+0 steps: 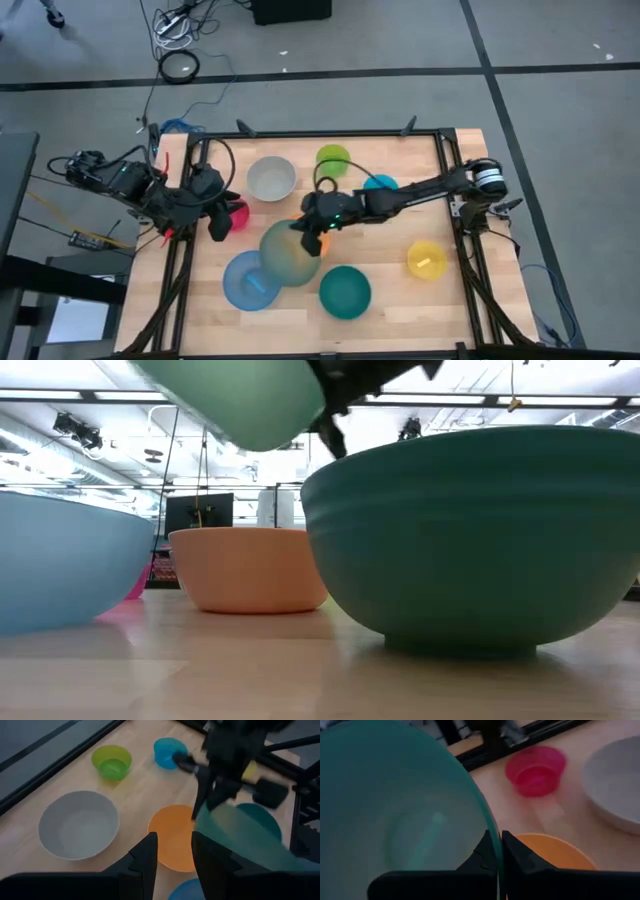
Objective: Nest bowls inside each other
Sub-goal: Stack the light green bowl on top of the light blue bowl
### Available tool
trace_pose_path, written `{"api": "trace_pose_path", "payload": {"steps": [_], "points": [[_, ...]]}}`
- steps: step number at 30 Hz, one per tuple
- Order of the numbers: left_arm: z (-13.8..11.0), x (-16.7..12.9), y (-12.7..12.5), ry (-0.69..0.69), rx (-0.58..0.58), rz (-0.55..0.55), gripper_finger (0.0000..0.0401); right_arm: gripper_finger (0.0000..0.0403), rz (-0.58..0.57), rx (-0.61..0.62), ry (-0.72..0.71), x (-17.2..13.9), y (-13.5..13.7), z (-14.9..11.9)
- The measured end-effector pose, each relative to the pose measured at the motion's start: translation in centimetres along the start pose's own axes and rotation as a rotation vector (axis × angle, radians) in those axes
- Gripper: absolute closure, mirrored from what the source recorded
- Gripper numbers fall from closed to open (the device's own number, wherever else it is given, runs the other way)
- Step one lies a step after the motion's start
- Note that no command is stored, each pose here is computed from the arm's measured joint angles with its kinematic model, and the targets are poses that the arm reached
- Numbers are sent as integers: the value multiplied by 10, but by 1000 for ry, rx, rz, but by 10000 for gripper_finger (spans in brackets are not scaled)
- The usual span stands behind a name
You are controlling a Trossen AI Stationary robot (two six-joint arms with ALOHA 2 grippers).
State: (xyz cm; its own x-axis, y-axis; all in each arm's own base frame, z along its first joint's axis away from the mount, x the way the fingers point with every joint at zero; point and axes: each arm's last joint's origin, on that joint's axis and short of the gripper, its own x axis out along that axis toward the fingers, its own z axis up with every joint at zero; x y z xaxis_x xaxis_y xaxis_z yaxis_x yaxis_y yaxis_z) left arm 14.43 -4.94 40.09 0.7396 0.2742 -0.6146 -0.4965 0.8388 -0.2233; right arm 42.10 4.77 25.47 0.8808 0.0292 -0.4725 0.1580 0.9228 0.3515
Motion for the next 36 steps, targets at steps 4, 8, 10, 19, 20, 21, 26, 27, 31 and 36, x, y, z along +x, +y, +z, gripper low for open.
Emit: {"api": "trace_pose_path", "payload": {"steps": [4, 8, 10, 19, 20, 21, 26, 27, 31, 36], "points": [[2, -4, -2, -34, -20, -36, 272, 402, 53, -18, 23, 26, 11, 1], [5, -10, -3, -60, -34, -72, 272, 402, 69, -45, 51, 45, 17, -1], [6, -14, -2, -77, -38, -97, 272, 403, 68, -59, 77, 53, 19, -3], [5, -18, -3, -90, -25, -116, 272, 403, 4, -104, 78, 60, 16, 1], [4, -18, -3, -89, -24, -116, 272, 403, 2, -102, 76, 60, 15, 2], [4, -18, -3, -90, -24, -116, 272, 403, 0, -101, 75, 60, 14, 2], [5, -18, -3, -98, -25, -108, 272, 401, -4, -96, 57, 61, 11, 5], [5, -18, -2, -106, -22, -101, 272, 399, -7, -99, 50, 61, 11, 6], [6, -18, -2, -134, -22, -75, 272, 394, -10, -117, 10, 61, 12, 10], [7, -19, -1, -176, -29, -41, 272, 395, 6, -127, -33, 61, 14, 14]]}}
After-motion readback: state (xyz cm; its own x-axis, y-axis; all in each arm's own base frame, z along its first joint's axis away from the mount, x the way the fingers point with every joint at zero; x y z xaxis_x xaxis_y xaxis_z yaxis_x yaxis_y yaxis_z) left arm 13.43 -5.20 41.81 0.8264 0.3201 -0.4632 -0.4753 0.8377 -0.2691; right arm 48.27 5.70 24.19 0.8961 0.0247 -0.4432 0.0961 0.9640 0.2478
